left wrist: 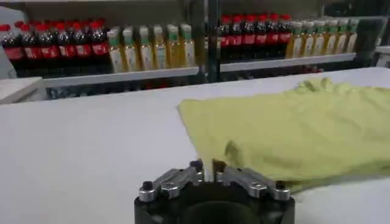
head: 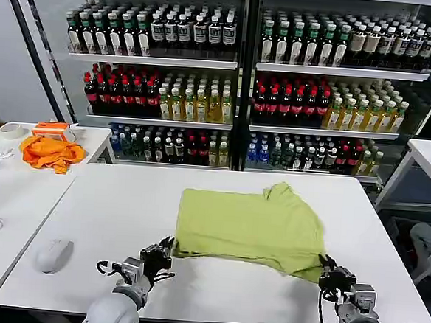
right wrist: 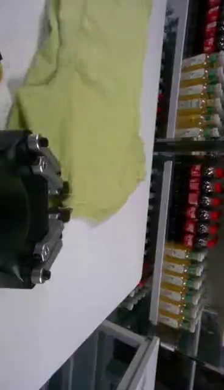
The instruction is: Fold and organize the clothes.
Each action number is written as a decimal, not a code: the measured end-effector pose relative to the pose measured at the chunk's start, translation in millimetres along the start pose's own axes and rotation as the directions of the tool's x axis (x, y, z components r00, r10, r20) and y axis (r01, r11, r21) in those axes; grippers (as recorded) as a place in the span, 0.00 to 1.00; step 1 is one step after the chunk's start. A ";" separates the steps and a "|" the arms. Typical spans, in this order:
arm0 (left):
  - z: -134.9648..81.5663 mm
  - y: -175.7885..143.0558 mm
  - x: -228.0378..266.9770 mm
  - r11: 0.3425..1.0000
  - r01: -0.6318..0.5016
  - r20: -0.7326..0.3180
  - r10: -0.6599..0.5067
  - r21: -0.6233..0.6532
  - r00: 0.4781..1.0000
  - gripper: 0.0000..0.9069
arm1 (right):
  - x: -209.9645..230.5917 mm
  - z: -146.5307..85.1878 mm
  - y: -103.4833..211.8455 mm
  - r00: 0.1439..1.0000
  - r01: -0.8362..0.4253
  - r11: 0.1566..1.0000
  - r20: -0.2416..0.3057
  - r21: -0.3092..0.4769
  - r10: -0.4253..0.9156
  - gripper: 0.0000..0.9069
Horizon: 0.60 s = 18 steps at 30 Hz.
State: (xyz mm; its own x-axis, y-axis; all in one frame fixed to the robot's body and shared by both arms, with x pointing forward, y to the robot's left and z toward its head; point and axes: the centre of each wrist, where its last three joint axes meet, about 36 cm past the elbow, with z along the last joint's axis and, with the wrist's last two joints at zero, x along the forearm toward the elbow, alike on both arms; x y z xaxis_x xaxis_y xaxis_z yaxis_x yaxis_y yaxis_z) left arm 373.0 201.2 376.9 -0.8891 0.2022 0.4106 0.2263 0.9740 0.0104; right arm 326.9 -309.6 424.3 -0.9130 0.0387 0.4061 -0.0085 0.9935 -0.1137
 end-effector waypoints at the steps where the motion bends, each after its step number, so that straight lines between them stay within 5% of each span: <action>1: 0.4 -0.4 0.7 1.000 0.001 0.000 -0.001 0.002 1.000 1.00 | 1.0 -0.4 -0.6 1.000 -0.002 1.000 0.003 0.000 0.002 1.00; 18: 8.6 -22.0 13.3 0.997 -0.020 -0.013 0.021 0.076 1.000 1.00 | 16.8 7.1 -9.2 0.999 -0.045 0.998 -0.032 -0.049 0.044 1.00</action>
State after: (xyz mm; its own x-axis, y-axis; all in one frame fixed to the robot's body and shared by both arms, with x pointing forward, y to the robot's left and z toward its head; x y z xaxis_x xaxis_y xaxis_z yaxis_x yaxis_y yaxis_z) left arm 352.8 183.4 374.2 -0.8789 0.2208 0.4229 0.2129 0.9748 -0.0666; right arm 308.8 -318.9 425.7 -0.8990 0.0853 0.4296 0.0525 0.9948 -0.0877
